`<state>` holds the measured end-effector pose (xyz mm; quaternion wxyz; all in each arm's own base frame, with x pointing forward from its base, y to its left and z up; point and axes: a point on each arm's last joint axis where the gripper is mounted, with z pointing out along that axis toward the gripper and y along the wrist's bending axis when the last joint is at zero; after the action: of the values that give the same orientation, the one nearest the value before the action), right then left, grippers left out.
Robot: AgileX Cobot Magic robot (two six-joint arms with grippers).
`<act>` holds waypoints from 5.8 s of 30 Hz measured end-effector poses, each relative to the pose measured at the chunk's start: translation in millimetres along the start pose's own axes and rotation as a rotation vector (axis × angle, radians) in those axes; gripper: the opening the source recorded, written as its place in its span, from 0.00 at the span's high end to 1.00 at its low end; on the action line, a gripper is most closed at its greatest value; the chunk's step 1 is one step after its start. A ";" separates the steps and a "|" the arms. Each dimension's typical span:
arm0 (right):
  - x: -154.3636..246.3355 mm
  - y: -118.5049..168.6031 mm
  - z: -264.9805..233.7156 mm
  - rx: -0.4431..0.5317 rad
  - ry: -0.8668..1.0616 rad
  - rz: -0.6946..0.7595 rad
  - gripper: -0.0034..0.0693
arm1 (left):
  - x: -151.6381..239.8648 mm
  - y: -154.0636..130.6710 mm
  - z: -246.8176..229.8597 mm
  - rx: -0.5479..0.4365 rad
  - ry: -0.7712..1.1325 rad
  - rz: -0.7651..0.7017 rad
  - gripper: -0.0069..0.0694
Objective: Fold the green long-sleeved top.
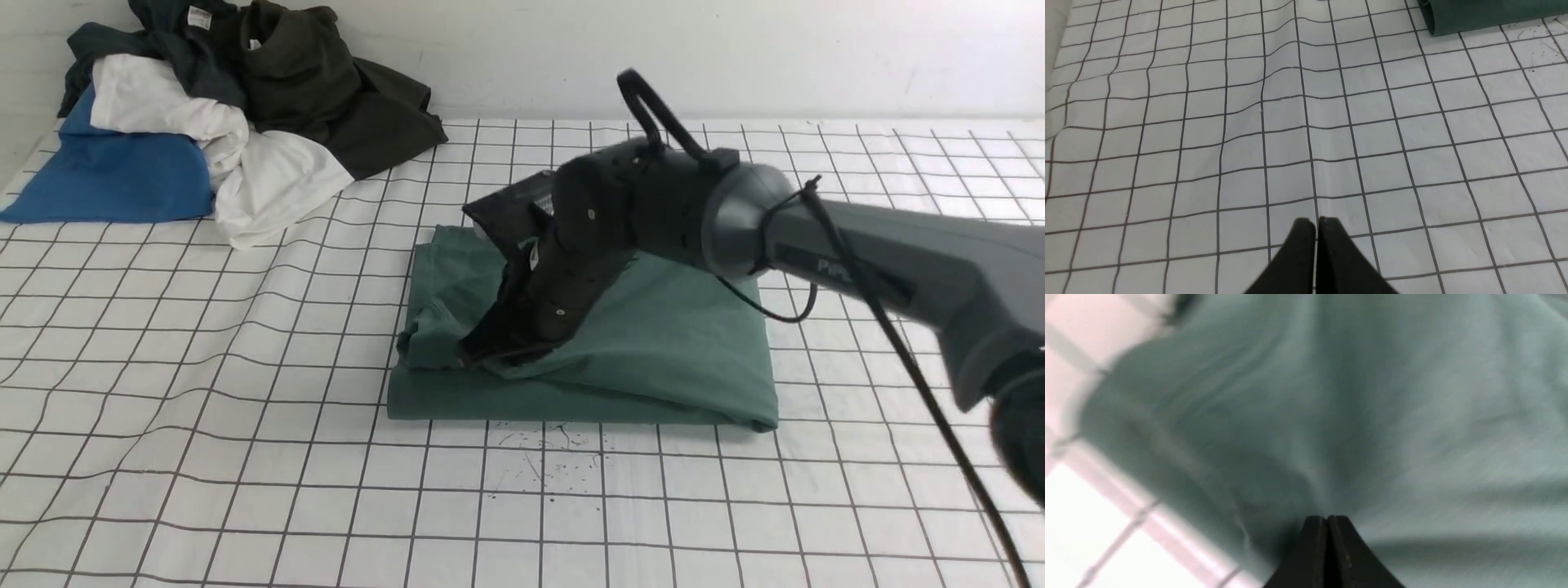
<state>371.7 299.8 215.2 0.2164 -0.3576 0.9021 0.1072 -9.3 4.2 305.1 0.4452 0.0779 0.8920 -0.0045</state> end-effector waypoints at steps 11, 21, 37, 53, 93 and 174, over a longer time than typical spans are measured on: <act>14.1 11.1 -240.3 0.171 -0.317 -0.126 0.97 | 0.0 -0.1 0.0 0.001 0.000 0.000 0.92; 136.3 31.8 -318.2 0.087 -0.617 -0.005 0.97 | 0.0 -0.1 0.0 0.001 0.000 0.000 0.92; 206.2 40.4 -313.8 0.023 -0.672 0.033 0.97 | 0.0 -0.1 0.0 0.001 0.000 0.000 0.92; 307.2 17.2 -269.2 0.332 -1.128 0.133 0.97 | 0.0 -0.3 0.0 0.003 0.000 -0.001 0.92; 402.3 0.0 -174.8 0.654 -0.895 0.541 0.97 | 0.4 -0.3 -0.1 0.003 0.002 -0.001 0.92; 402.3 0.1 -174.7 0.649 -0.894 0.547 0.97 | 66.2 -5.7 129.2 -0.069 -0.374 -0.185 0.92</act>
<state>55.0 -1.8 181.6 0.6359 0.0506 0.7699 0.0182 53.3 -2.5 174.2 0.6033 -0.0218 0.7967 -0.0294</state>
